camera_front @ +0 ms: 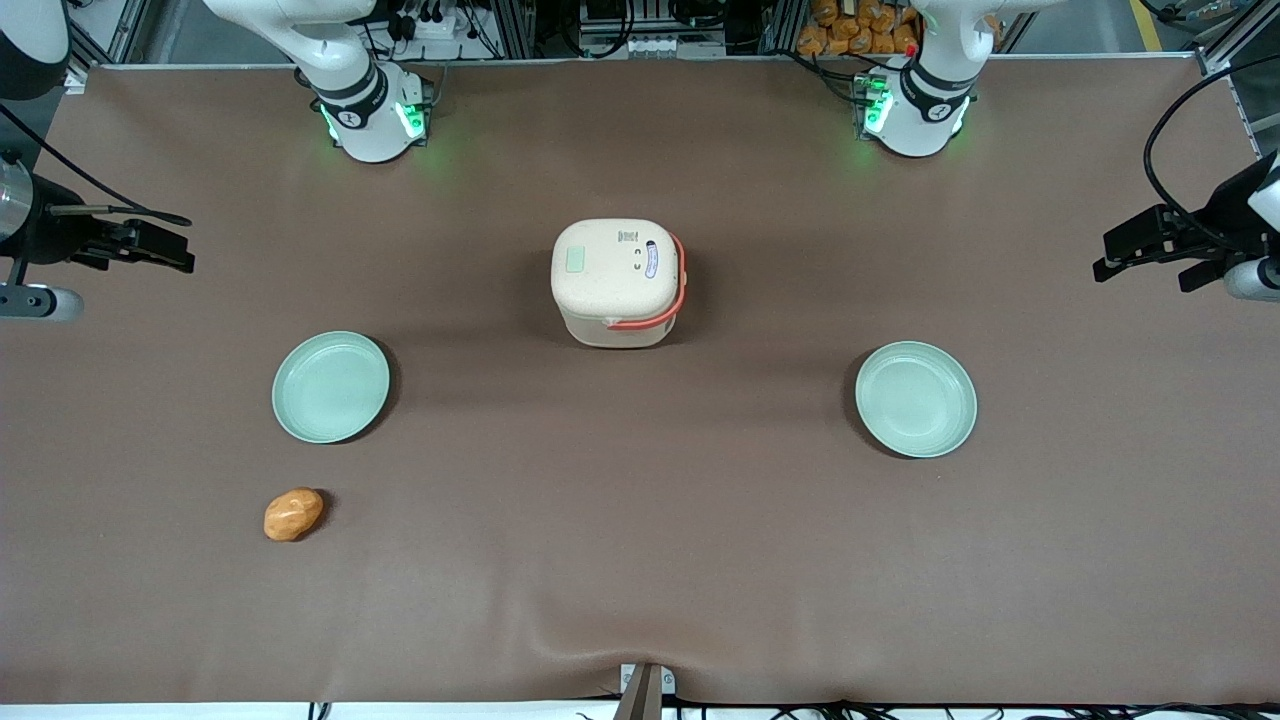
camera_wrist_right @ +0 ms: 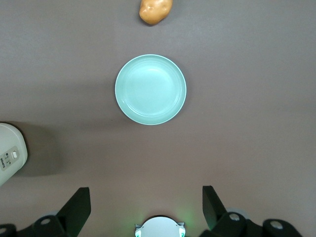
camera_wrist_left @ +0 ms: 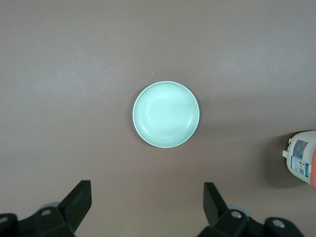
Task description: Press rice cooker button with right arm
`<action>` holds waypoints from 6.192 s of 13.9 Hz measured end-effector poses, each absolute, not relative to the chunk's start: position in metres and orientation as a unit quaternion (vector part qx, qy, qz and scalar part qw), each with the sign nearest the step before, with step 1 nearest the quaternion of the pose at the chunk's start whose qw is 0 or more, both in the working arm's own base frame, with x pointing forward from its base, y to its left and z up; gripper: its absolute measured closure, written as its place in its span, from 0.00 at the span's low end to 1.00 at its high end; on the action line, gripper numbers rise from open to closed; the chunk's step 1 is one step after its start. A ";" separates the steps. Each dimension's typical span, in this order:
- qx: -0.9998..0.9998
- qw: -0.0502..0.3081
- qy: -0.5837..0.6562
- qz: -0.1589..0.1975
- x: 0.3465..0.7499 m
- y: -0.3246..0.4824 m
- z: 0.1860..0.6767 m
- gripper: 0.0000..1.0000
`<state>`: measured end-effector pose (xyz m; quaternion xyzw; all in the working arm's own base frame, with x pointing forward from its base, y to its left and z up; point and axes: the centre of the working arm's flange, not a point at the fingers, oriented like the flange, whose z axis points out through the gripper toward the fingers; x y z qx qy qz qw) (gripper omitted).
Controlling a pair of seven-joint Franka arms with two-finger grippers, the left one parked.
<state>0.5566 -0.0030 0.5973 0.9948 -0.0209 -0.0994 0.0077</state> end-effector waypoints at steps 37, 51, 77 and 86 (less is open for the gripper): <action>0.989 -0.009 0.084 -0.121 0.495 0.374 0.468 0.87; 0.977 0.004 0.117 -0.178 0.459 0.429 0.372 0.98; 0.981 -0.012 0.120 -0.154 0.466 0.439 0.387 0.56; 0.985 -0.040 0.117 -0.123 0.472 0.438 0.433 0.00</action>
